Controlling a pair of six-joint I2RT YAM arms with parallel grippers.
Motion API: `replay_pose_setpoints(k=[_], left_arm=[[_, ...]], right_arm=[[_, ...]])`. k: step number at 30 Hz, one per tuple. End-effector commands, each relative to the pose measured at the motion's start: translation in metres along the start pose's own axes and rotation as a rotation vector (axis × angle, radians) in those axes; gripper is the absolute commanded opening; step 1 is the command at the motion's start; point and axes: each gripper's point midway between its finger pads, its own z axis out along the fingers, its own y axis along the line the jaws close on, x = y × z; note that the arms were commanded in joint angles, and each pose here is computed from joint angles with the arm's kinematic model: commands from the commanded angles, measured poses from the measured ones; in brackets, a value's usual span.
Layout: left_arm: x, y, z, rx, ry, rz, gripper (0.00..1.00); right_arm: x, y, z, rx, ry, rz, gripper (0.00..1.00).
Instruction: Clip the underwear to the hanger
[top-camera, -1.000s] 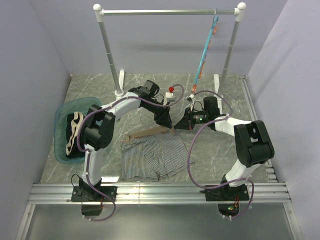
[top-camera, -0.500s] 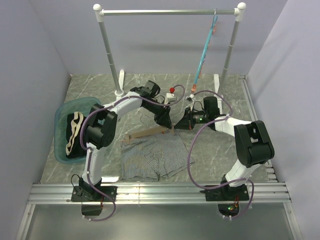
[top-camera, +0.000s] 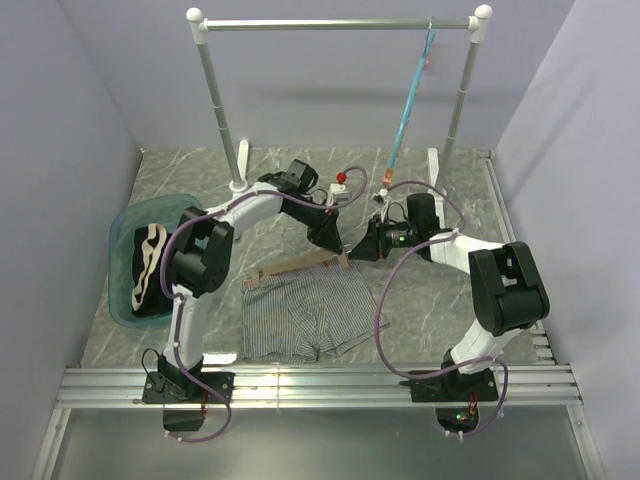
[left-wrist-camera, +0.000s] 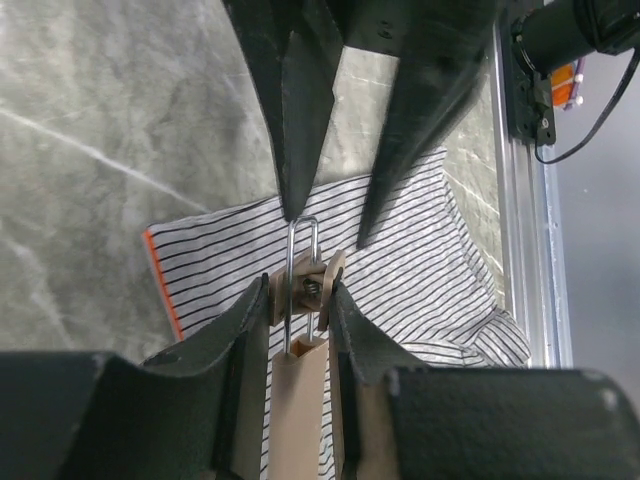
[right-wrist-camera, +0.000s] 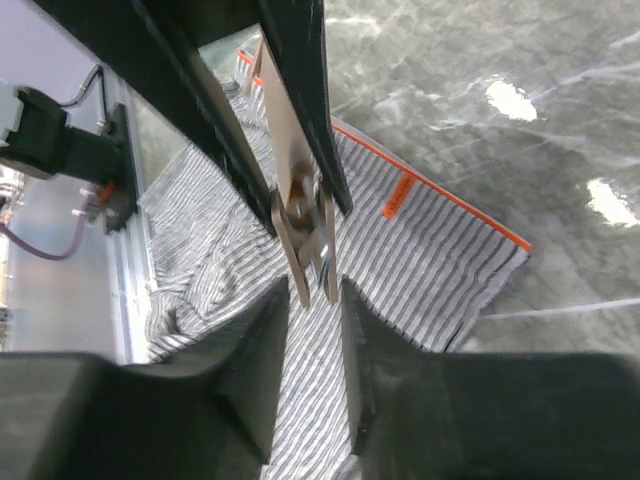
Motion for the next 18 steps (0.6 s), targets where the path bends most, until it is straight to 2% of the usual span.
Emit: replay_pose_setpoints(k=[1,2,4,10,15,18], left_arm=[[-0.016,0.007,-0.013,0.005,-0.065,0.019,0.0],[-0.016,0.011,-0.018,-0.011,-0.07,0.012,0.0],[-0.022,0.017,-0.024,-0.038,-0.088,0.02,0.0],[-0.022,0.027,-0.029,-0.075,-0.1,0.019,0.0],[-0.021,0.029,-0.026,-0.077,-0.105,0.01,0.0],[-0.023,0.03,-0.027,-0.081,-0.105,0.012,0.0]], right_arm=[[-0.011,0.003,-0.006,0.041,-0.019,-0.031,0.46],[-0.01,0.001,-0.009,0.054,-0.026,-0.019,0.54],[-0.006,-0.002,-0.015,0.066,-0.043,0.038,0.55],[0.002,-0.014,-0.016,0.181,-0.085,0.212,0.51],[0.004,-0.047,-0.01,0.38,-0.118,0.309,0.53],[0.002,-0.06,-0.001,0.433,-0.108,0.36,0.55]])
